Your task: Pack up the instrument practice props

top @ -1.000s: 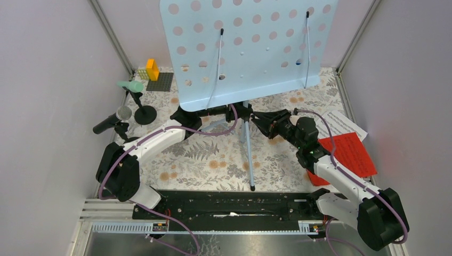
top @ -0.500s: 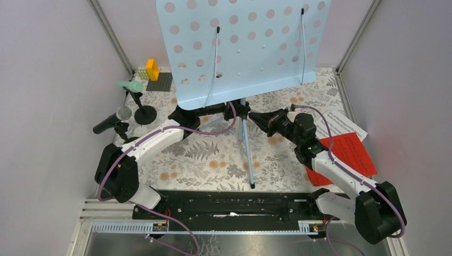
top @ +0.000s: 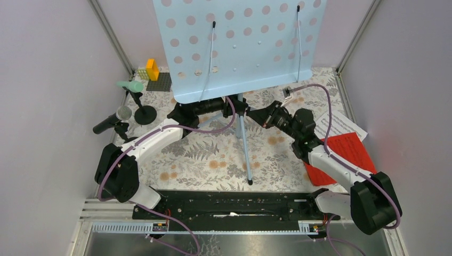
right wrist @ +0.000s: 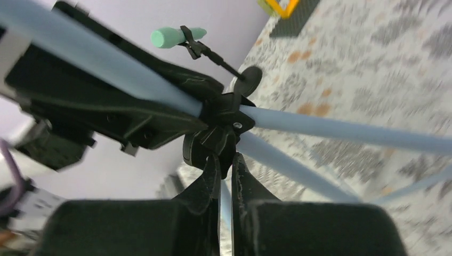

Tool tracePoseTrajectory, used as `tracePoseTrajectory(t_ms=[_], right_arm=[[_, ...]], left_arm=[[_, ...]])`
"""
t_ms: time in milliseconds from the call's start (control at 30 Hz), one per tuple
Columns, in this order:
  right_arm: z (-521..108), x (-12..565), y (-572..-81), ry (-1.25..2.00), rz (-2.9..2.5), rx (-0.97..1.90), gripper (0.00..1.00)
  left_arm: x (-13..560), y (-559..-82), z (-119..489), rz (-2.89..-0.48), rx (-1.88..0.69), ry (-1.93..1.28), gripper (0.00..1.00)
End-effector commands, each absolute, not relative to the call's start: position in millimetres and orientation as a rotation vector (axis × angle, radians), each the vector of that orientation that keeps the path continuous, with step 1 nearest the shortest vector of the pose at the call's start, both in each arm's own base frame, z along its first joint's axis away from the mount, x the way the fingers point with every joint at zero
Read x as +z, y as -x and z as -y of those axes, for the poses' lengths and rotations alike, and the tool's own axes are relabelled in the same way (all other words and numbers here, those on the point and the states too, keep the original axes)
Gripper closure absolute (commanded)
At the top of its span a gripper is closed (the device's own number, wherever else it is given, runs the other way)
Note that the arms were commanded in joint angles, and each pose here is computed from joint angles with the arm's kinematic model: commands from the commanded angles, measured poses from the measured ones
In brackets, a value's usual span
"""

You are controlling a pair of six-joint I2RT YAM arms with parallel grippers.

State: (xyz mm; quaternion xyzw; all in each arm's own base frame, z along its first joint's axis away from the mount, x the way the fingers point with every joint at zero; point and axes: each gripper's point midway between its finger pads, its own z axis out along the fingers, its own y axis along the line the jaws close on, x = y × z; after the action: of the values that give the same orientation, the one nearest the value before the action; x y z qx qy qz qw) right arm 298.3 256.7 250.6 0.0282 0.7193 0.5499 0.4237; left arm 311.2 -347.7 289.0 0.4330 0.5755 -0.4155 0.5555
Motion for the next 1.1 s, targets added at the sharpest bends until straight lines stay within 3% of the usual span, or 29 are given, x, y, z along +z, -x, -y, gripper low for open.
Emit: tracePoseTrajectory(t_ms=[0,367,500,667,700,767,967,1067], right_arm=[[-266.3,234.5,-284.7,0.431,-1.527,1.167,0.95],[-270.0,218.3,-299.4,0.848,-1.320,0.834,0.90],[-270.6,207.3,-291.2,1.088,-1.154,0.685,0.99],[-266.1,205.9,-294.8,1.211,-1.026,0.512,1.00],[-264.4,211.0,-297.3,1.190,-1.032,0.500,0.97],[-259.0,223.9,-299.5,1.114,-1.059,0.499,0.69],[-235.4,253.5,-290.6,0.756,-1.242,0.646,0.17],[-227.7,253.9,-275.5,0.627,-1.300,0.750,0.12]], left_arm=[[242.4,-271.7,371.2,-1.469,-1.128,-1.169,1.00],[238.1,-271.8,372.7,-1.480,-1.128,-1.175,1.00],[238.1,-270.9,373.3,-1.481,-1.129,-1.176,1.00],[236.6,-268.9,374.6,-1.483,-1.130,-1.185,1.00],[237.2,-268.9,374.8,-1.481,-1.128,-1.185,1.00],[236.5,-268.9,374.4,-1.486,-1.124,-1.184,1.00],[237.4,-270.1,374.0,-1.488,-1.118,-1.178,1.00],[236.7,-270.0,374.3,-1.491,-1.120,-1.177,1.00]])
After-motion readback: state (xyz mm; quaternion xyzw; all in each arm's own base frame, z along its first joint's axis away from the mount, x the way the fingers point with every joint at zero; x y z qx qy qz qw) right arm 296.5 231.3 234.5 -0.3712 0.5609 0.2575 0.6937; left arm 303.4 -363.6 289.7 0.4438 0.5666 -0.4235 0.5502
